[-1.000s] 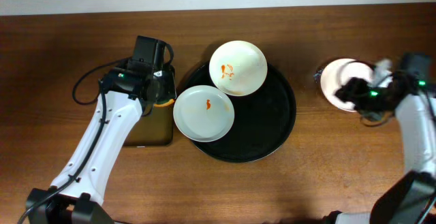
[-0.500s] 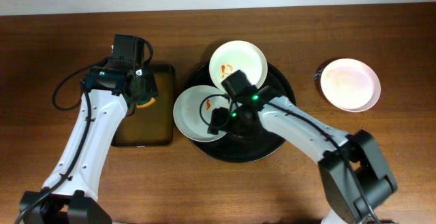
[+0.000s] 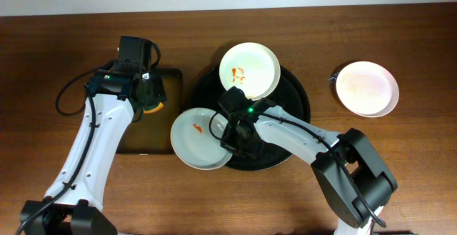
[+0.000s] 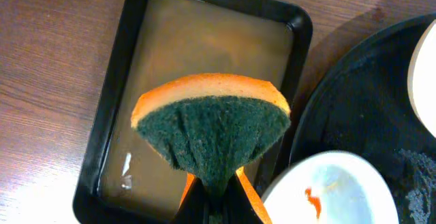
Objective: Clean dirty plates on tray and stack at the side
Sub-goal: 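Grip the rim of the lower-left white plate with the right gripper, then scrub the held plate with the sponge in the left gripper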
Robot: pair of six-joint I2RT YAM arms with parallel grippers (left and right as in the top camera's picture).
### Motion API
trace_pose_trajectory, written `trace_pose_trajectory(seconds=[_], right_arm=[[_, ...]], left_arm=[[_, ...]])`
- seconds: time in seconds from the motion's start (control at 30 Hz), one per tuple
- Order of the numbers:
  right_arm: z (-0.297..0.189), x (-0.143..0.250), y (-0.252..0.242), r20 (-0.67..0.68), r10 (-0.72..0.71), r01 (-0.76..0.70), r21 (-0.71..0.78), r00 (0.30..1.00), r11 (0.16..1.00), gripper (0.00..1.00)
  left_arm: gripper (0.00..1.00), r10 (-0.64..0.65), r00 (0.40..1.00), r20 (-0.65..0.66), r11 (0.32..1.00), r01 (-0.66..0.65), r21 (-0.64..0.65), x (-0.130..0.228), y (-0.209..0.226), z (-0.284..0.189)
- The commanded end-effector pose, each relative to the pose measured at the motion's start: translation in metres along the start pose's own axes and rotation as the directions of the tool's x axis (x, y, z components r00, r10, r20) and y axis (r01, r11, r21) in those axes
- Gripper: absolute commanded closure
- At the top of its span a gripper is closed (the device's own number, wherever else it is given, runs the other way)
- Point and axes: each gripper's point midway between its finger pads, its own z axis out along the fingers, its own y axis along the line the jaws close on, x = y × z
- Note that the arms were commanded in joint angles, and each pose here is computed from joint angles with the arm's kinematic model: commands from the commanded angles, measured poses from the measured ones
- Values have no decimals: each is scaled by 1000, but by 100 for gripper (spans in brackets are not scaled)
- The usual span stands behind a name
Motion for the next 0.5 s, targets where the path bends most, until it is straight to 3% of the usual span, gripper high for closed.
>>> trace_pose_trajectory(seconds=[0.0, 0.17, 0.23, 0.33, 0.47], right_arm=[[-4, -21, -38, 55, -49, 41, 136, 997, 990, 96], [-76, -74, -90, 185, -220, 173, 238, 958, 956, 96], [-92, -80, -103, 172, -313, 264, 258, 934, 929, 96], [-105, -80, -142, 140, -333, 240, 448, 933, 861, 96], [-111, -81, -154, 139, -333, 221, 507, 933, 833, 96]], left_arm=[[100, -1, 999, 32, 1000, 1, 18, -5, -1, -11], [100, -1, 1000, 31, 1000, 1, 20, -5, -1, -11], [100, 0, 1000, 3, 993, -1, 121, -1, -19, -13], [100, 8, 999, -34, 968, 1, 251, 5, -42, -17], [100, 66, 997, -33, 941, -52, 333, 13, -74, -22]])
